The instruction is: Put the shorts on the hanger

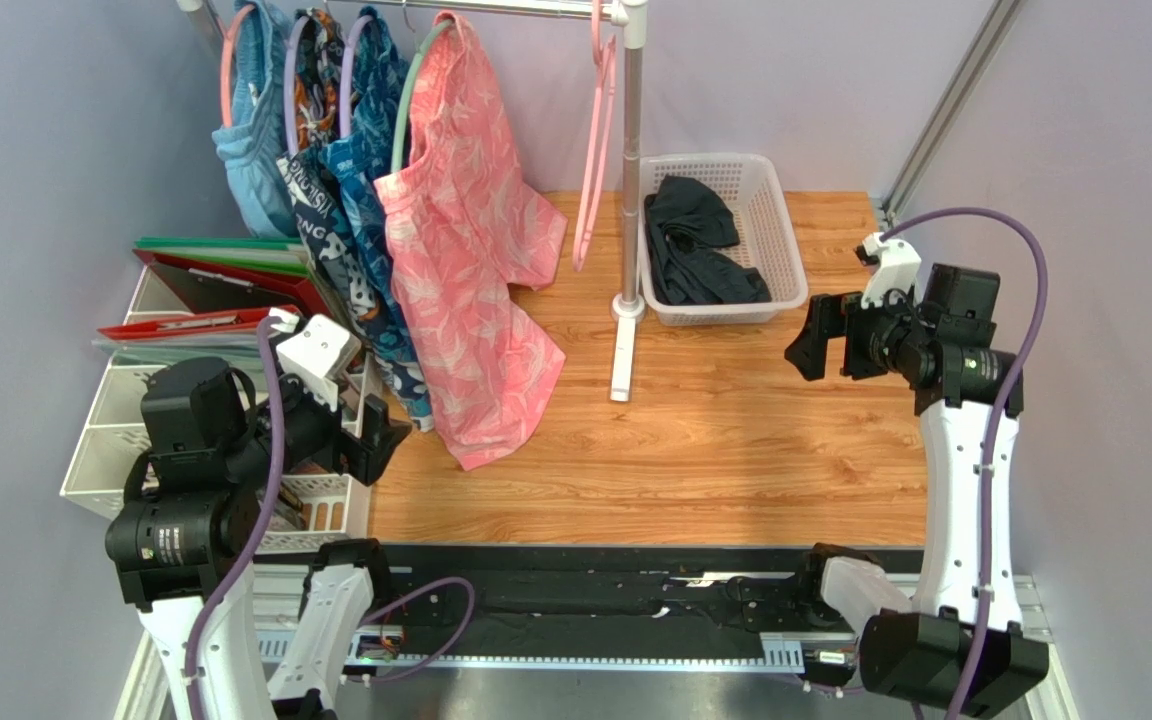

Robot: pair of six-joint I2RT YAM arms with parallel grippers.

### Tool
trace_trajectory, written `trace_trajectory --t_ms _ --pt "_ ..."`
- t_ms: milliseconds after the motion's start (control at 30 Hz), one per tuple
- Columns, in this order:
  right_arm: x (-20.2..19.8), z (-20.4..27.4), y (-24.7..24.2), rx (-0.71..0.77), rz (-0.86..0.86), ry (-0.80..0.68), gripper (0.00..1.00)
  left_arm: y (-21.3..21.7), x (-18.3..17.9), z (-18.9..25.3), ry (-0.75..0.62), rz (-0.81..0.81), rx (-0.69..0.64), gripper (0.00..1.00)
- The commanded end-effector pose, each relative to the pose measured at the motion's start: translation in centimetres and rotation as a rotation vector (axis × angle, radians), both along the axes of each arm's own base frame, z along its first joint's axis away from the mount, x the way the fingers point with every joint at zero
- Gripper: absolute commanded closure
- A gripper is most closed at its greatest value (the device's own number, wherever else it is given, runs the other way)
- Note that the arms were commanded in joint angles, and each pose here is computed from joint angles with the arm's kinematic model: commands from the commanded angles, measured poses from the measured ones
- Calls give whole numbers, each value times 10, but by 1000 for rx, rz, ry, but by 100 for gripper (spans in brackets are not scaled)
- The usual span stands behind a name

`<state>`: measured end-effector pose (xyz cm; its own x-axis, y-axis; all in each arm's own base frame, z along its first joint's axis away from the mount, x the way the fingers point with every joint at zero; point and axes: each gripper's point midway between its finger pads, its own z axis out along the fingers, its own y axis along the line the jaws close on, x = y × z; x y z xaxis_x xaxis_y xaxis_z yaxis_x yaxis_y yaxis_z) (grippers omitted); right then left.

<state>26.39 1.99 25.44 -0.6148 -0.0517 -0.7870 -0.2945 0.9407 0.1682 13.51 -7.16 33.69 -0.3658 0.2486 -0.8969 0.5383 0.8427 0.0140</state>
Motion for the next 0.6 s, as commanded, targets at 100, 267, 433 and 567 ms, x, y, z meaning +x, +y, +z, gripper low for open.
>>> trace_trajectory --t_ms 100,267,433,567 --pt "38 18 0 9 13 -31 0 8 12 5 7 37 17 1" --pt "68 11 2 -4 16 -8 0 2 13 7 22 9 -8 1" --pt "108 12 15 -68 36 -21 0 2 19 8 27 0 -4 1" --pt "155 -4 32 -143 47 -7 0 -1 23 6 46 -21 -16 1"
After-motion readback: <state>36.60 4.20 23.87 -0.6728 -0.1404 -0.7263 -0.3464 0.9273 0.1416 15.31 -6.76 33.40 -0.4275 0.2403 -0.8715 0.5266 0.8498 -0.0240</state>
